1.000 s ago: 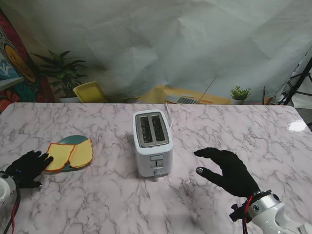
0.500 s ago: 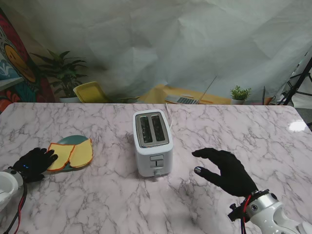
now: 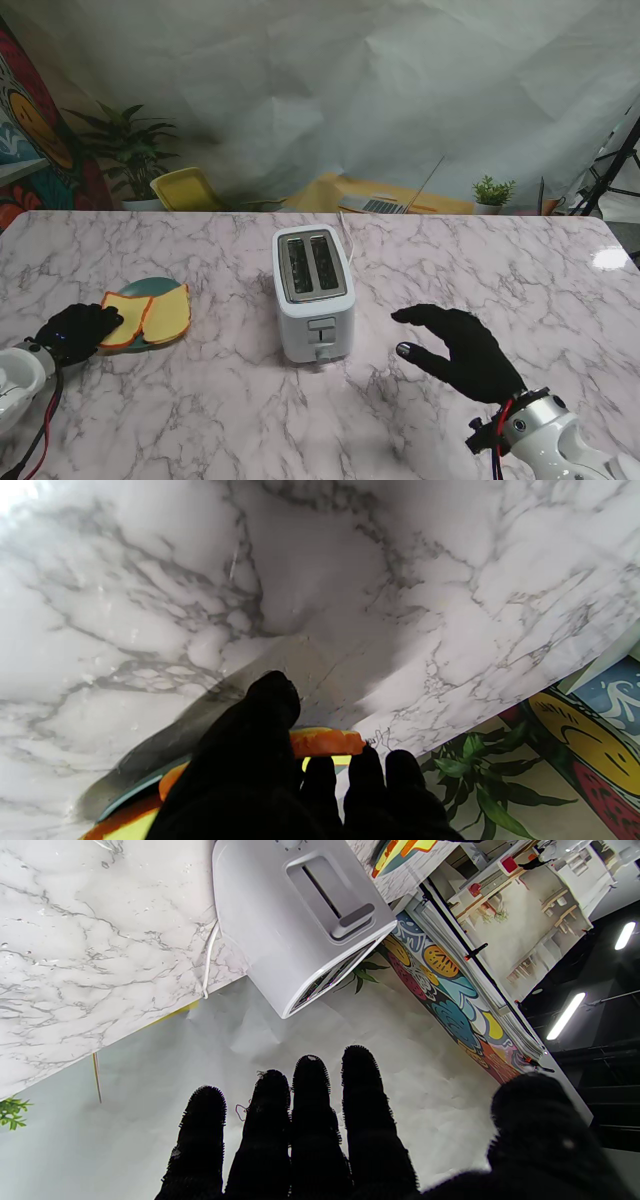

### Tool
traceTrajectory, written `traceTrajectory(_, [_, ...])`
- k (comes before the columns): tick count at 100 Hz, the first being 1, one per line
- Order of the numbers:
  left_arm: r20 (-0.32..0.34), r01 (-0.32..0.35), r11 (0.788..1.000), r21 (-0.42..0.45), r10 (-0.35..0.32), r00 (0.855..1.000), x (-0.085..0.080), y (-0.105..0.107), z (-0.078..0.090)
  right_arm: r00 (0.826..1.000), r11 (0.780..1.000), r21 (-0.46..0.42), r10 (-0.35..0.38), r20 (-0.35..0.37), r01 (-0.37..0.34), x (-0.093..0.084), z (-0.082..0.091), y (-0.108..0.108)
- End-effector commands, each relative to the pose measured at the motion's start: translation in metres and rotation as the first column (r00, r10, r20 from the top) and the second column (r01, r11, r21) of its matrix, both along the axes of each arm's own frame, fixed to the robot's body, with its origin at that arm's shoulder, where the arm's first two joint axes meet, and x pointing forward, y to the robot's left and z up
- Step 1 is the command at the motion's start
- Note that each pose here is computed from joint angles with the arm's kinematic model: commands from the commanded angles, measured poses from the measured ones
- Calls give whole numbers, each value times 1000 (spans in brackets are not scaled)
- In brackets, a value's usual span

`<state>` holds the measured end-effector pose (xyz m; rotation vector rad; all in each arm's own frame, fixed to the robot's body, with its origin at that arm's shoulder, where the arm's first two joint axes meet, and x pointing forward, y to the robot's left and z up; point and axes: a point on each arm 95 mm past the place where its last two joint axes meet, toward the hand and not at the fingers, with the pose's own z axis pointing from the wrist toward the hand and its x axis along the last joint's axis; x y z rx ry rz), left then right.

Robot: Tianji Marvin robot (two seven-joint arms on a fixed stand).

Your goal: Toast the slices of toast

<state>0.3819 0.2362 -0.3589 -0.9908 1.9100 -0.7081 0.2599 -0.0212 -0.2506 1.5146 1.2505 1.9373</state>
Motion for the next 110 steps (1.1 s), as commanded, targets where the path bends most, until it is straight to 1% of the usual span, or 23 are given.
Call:
traceTrajectory(1, [-25,-13,1000,-6,13,1000,-4,2,-9,1000,1000,-5,-5,-8,5,-1,-2,0])
traceTrajectory(36, [46,-29,994,-102,34,998,2,4,-9,1000,1000,-7,-7,-10,7,0,-2,-1])
traceTrajectory(49, [76,-19,992,-128,29,997,4,3,-6,1000,1000,-7,-9,-8,9,0,-2,-1])
traceTrajectory(62, [110,6,987,-158,12,994,8,4,-3,1000,1000,-5,-12,-7,12,-1,-2,-2])
traceTrajectory(83, [148,22,981,-191,7,989,11,5,2,1000,1000,-6,-20,-1,20,-1,-2,-4])
traceTrajectory(98, [183,43,981,-191,-7,983,11,4,11,1000,1000,-5,-20,-1,20,-1,-2,-4])
traceTrajectory(110, [225,65,982,-175,-24,974,10,4,24,1000,1000,-5,-20,-4,20,-1,-2,-4])
